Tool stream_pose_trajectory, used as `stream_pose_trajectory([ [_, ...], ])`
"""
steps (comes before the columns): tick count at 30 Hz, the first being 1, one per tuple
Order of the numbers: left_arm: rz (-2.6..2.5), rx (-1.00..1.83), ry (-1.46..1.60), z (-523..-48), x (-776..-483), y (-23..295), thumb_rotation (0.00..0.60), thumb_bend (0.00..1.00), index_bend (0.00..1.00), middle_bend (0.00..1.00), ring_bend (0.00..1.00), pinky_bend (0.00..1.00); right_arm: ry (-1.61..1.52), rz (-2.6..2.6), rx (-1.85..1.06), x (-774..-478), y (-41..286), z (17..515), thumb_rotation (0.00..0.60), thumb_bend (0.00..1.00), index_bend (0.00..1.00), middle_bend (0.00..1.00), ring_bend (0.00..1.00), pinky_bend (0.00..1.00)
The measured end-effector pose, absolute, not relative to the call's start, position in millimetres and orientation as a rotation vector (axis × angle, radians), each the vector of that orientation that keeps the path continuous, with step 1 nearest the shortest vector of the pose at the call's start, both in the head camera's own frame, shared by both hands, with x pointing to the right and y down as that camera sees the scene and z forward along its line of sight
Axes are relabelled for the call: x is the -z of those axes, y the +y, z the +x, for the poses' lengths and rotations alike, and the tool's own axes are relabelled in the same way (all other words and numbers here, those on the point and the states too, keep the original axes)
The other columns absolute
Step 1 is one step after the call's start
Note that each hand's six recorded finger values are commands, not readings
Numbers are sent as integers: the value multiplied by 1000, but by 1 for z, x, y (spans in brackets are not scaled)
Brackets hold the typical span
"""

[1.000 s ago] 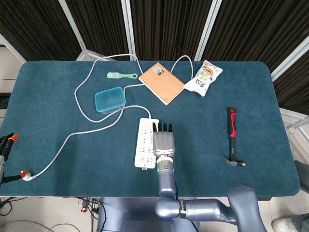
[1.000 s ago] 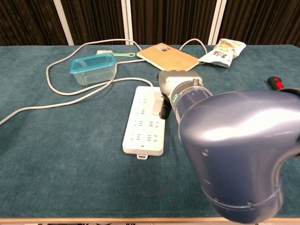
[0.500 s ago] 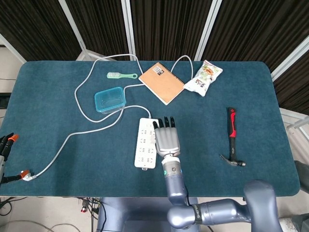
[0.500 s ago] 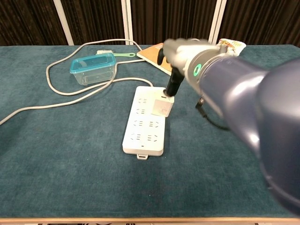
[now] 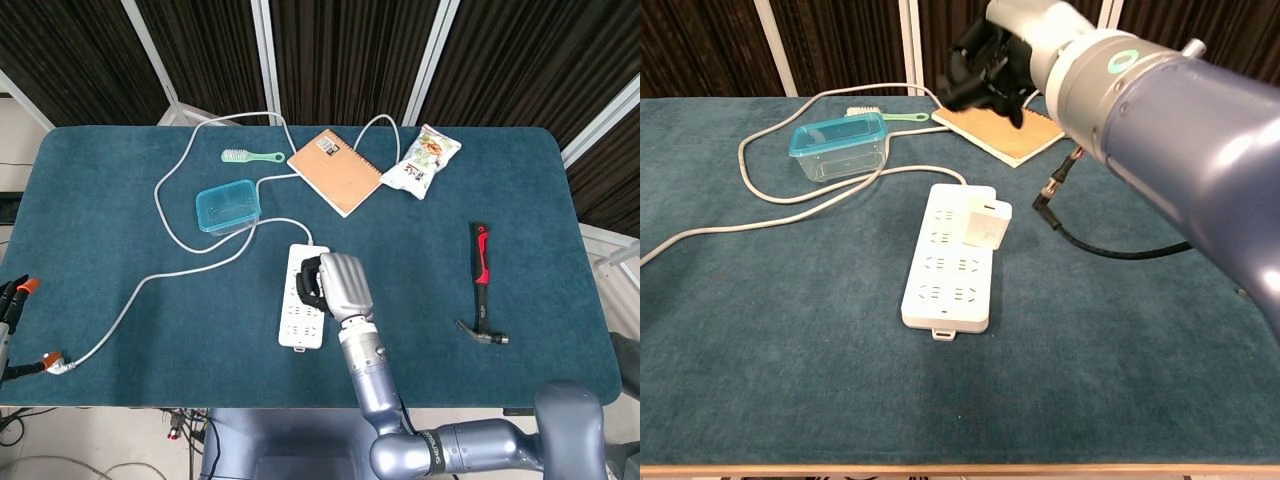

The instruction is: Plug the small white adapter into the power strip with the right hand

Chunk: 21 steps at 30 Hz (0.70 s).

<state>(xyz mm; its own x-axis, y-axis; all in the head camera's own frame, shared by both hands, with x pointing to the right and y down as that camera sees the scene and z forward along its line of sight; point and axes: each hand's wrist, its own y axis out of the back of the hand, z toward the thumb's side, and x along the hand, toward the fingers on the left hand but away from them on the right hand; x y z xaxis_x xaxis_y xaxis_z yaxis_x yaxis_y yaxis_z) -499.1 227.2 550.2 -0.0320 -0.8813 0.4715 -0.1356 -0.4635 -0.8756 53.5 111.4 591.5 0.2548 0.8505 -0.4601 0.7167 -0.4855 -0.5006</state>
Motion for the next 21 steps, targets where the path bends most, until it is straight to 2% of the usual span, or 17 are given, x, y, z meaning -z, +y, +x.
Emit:
stream_pose_trajectory([
  [10,-1627,1559,1074,-499,-551,228,600,2,0,0,0,0,-2037,-3048,-722,-594,104,35,600,636,852,865,825,788],
  [21,-1626,1566,1070,-499,-552,228,600,2,0,0,0,0,-2282,-3118,-744,-626,102,49,600,637,853,865,825,788],
])
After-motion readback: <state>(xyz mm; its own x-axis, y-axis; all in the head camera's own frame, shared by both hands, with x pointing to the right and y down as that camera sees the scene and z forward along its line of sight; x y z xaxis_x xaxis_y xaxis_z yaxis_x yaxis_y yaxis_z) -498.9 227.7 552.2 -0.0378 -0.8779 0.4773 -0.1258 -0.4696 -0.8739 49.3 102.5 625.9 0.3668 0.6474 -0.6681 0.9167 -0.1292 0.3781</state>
